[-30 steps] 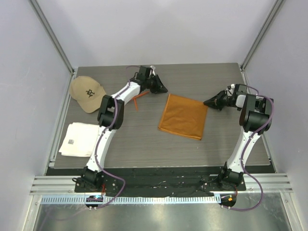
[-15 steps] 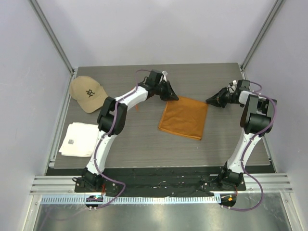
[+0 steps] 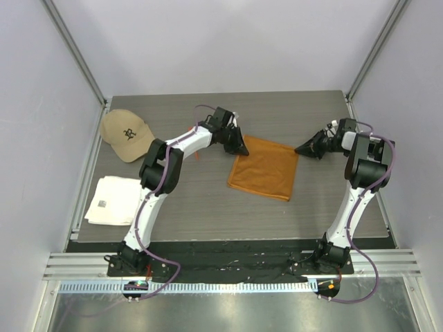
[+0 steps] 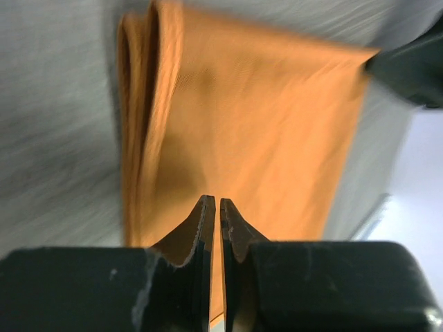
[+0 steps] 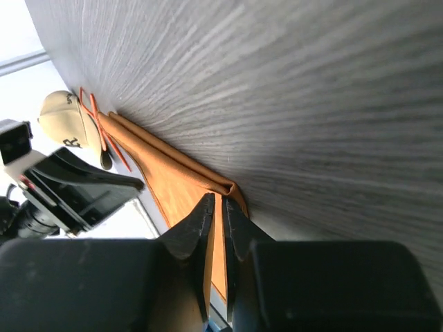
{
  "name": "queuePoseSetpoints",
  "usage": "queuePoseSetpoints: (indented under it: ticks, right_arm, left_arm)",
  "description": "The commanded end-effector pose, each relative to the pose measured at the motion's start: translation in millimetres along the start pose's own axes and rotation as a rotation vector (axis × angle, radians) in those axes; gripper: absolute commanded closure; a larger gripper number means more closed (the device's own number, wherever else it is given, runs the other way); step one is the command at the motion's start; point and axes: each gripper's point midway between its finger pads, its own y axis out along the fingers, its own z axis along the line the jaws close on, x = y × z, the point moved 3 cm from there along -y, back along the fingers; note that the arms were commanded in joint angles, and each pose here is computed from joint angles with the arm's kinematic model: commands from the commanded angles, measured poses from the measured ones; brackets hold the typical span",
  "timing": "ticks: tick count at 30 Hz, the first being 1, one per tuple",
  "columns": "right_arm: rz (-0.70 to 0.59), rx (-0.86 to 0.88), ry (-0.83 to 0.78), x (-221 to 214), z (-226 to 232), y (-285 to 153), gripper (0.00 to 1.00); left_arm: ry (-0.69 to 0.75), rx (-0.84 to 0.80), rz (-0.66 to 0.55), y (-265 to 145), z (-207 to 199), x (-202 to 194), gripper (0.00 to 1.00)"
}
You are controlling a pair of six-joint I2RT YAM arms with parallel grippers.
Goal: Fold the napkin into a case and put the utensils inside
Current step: Smooth out the square-folded napkin at the center of the board.
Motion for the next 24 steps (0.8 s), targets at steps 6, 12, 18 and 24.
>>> queuePoseSetpoints:
  ticks: [6, 12, 18, 24]
  right_arm:
    - [-0.04, -0.213, -0.196, 52, -22, 9, 0.85]
    - [-0.058, -0.267, -0.273, 50, 24, 1, 0.75]
    - [-0.138, -0.276, -0.222, 9, 68, -49, 0.52]
    - [0.019, -0.162, -0.141, -68, 53, -57, 0.6]
  left_arm:
    - [0.275, 0.187, 0.051, -60, -11, -26, 0.89]
    - [0.26, 0.121, 0.08, -63, -27, -36, 0.88]
    - [0.209, 0.044, 0.135, -48, -39, -57, 0.88]
    - [0.168, 0.05, 0.194, -32, -24, -68, 0.9]
